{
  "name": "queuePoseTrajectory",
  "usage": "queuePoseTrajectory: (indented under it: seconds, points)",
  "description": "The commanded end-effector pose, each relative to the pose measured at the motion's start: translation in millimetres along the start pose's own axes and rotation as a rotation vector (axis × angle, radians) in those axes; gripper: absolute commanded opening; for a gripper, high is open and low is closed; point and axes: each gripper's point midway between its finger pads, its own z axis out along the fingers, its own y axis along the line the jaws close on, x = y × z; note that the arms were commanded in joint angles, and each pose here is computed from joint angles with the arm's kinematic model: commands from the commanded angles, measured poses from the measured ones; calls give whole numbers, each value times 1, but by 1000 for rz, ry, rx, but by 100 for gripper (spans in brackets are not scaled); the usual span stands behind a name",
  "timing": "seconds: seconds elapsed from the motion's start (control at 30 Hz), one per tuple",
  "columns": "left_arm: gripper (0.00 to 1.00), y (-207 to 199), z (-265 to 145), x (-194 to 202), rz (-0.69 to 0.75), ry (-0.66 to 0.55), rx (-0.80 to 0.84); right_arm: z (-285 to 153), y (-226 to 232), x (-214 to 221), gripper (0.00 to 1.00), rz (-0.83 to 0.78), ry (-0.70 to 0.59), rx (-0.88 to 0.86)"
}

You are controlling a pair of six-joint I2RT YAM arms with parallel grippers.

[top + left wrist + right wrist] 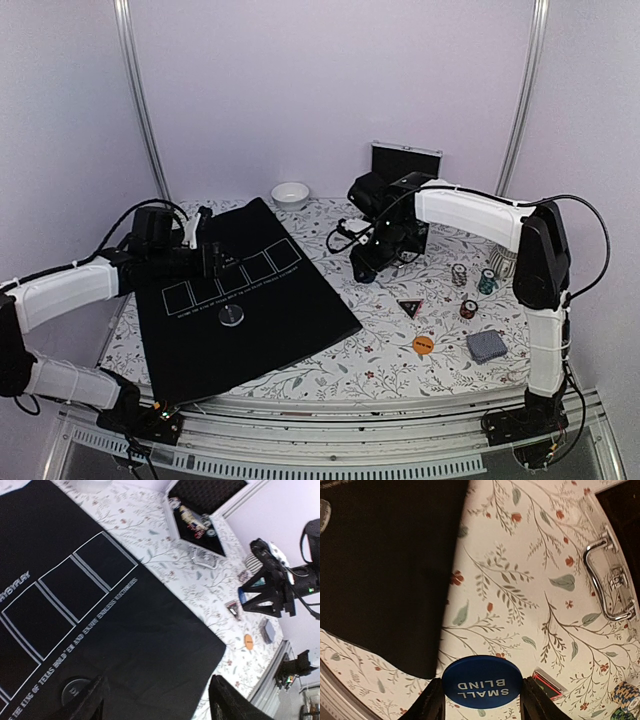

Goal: Distribute texas hold em gaming equipment
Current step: Pick up the small blind button from the center of the board, then pass from the right arm to the left

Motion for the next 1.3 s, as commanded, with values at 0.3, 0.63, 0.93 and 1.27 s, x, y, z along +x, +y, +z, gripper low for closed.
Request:
queuePoseTrajectory:
  seconds: [0.3,0.63,0.93,1.27]
  points:
    - [79,-145,-62,5,171,-535,445,-87,65,-59,46,31,-290,-185]
    - [73,-137,-1,5,-131,-51,531,-109,125,-48,45,-337,-379,-81]
    - [73,-161,4,21,-67,87,621,-101,145,-51,45,-464,-402,2]
    - [66,-158,27,42,-65,186,602,-92,153,-52,45,-506,-390,37]
